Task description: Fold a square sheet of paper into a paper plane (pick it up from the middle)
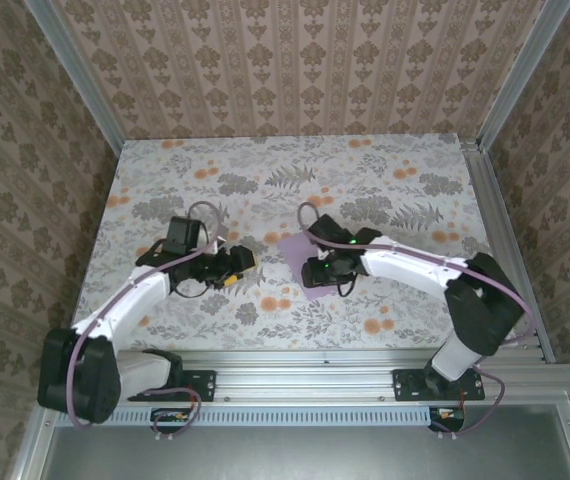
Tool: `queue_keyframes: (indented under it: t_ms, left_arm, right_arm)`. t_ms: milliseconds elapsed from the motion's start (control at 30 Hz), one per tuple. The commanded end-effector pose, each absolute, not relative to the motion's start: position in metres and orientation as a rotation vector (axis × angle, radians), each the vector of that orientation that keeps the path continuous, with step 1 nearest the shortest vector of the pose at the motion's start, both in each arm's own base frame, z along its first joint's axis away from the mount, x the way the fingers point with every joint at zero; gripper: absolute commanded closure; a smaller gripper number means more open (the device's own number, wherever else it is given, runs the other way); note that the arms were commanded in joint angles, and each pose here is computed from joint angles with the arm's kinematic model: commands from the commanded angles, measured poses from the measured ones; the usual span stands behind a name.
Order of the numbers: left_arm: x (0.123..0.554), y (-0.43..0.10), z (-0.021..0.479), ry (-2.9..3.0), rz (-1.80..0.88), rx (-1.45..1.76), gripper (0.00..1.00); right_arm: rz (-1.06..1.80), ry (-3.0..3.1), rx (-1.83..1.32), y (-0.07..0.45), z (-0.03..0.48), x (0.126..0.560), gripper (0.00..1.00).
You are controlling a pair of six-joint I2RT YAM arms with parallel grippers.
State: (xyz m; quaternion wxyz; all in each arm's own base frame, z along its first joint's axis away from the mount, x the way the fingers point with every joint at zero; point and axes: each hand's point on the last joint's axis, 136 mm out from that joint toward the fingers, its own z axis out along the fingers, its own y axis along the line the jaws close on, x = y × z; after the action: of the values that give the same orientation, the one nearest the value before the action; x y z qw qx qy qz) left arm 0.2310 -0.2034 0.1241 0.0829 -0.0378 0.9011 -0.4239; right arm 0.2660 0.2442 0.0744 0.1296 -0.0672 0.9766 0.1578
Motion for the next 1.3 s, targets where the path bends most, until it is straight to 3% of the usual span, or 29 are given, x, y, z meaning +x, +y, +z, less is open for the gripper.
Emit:
queue_keyframes:
  t_ms: [0,100,267,433,867,1267]
  left_arm:
    - [0.251,-0.223,0.135,2.648,-1.219,0.023,0.35]
    - [0.262,-0.242,0.129,2.677,-1.165,0.096,0.39]
    - [0.270,-0.280,0.109,2.747,-1.103,0.228,0.57]
    - [0.274,-0.299,0.079,2.831,-0.982,0.310,0.65]
    - [0.277,-0.318,0.037,2.936,-0.834,0.445,0.77]
    - [0.264,-0.315,0.002,3.015,-0.797,0.469,0.78]
  right_arm:
    - [0.583,2.845,-0.105,0.230,0.071,0.264,0.48]
    - [0.612,2.835,-0.051,0.216,0.069,0.265,0.47]
    - [0.696,2.817,0.051,0.202,0.064,0.270,0.48]
    - [0.766,2.809,0.100,0.197,0.058,0.271,0.47]
    - [0.843,2.801,0.186,0.186,0.050,0.271,0.46]
    - [0.879,2.802,0.193,0.188,0.051,0.276,0.41]
